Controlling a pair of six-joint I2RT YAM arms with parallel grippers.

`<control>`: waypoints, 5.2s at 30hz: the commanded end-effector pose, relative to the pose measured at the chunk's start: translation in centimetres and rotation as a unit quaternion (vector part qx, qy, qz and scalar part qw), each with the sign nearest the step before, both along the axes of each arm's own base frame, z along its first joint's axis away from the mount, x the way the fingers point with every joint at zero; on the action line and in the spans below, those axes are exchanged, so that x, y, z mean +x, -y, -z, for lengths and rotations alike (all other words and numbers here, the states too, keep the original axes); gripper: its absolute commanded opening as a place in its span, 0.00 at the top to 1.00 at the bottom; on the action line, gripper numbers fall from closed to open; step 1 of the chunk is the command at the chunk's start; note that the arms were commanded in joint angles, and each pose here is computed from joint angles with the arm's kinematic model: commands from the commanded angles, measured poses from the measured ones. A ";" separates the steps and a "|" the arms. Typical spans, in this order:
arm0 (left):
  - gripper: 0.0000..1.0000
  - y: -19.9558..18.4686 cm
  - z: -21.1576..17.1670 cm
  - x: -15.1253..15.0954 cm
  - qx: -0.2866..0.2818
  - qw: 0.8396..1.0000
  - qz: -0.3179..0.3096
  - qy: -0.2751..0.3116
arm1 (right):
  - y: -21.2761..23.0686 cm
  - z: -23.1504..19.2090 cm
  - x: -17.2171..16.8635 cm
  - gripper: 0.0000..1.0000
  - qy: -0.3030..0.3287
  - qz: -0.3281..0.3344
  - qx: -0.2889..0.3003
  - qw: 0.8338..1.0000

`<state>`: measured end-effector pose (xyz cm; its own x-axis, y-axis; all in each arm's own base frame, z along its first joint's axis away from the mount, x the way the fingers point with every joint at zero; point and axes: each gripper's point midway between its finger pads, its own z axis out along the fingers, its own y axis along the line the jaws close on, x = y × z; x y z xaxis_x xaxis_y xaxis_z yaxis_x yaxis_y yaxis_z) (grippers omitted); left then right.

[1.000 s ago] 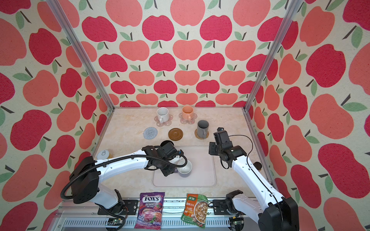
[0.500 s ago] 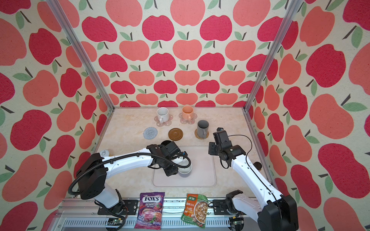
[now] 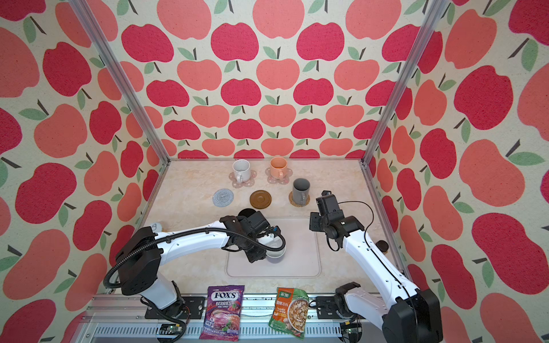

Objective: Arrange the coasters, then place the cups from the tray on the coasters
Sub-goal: 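Close left gripper on the rim of the lavender-handled mug, then lift the lavender-handled mug off the tray with left gripper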

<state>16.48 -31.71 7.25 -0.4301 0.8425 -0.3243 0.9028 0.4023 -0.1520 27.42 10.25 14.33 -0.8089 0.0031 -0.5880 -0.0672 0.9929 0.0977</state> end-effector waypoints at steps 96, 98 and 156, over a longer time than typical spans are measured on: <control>0.84 3.2 0.1 2.6 -0.016 0.991 -0.131 0.021 | -0.4 1.4 -0.1 0.38 -0.018 -0.010 -0.002 1.000; 0.88 3.3 -0.2 2.8 -0.019 0.991 -0.132 0.024 | -0.4 1.4 -0.1 0.38 -0.018 -0.011 -0.001 1.000; 1.00 -11.1 -18.1 8.9 -0.126 0.914 -0.340 0.182 | -1.5 0.7 1.7 0.39 -0.021 -0.029 0.005 0.999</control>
<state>24.57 -22.48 24.30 -0.6398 0.3430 -0.6877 0.5290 0.8457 -0.0703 28.50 11.48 12.66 -0.8418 -0.0417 -0.5382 -0.1115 0.9889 0.0978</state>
